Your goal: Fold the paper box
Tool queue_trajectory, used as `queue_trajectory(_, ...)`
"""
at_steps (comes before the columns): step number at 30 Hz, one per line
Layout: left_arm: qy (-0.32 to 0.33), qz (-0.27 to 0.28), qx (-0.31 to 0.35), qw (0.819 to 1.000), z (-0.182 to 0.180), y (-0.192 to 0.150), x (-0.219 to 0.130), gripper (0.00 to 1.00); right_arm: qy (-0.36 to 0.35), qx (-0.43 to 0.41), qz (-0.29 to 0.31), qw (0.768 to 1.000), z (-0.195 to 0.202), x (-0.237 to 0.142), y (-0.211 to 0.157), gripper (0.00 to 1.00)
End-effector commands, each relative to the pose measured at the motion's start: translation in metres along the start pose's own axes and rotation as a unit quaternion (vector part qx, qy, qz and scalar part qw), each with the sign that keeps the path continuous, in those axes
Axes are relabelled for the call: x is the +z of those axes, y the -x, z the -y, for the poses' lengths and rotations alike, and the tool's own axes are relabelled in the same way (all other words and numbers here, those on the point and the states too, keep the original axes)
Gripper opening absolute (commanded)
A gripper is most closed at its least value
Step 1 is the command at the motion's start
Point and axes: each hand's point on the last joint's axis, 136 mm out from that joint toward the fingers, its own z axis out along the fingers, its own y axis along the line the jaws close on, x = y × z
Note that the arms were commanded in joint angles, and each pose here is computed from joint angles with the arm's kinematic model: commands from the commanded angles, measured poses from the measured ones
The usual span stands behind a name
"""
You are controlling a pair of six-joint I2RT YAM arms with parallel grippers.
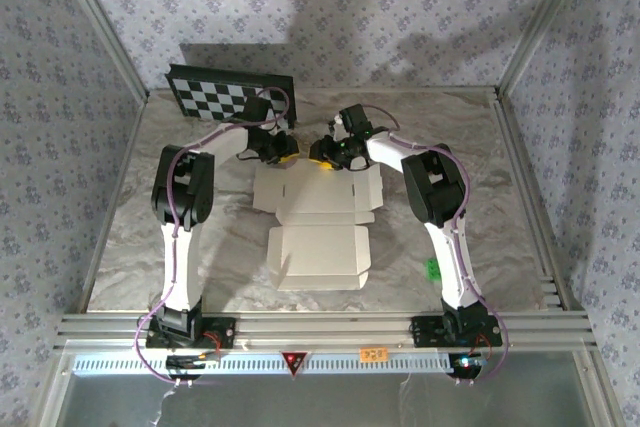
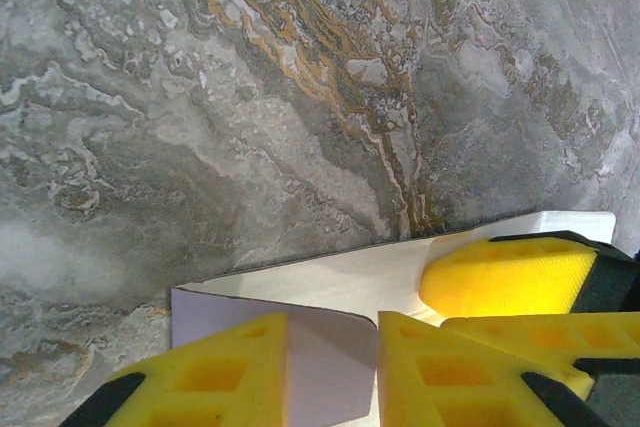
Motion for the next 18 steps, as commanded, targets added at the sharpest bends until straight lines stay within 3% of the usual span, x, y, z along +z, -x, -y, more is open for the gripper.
queue_trajectory(1, -0.006, -0.034, -0.012, 0.999, -0.007, -0.020, 0.019, 0.27, -0.043, 0.038, -0.043, 0.997, 0.033, 0.011, -0.031, 0.41)
queue_trajectory(7, 0.003, -0.039, -0.017, 0.999, -0.020, -0.029, 0.025, 0.40, -0.045, 0.041, -0.043, 0.997, 0.037, 0.011, -0.032, 0.43)
queue_trajectory(18, 0.017, -0.046, -0.022, 0.999, -0.031, -0.038, 0.034, 0.42, -0.046, 0.042, -0.043, 0.997, 0.038, 0.010, -0.034, 0.43)
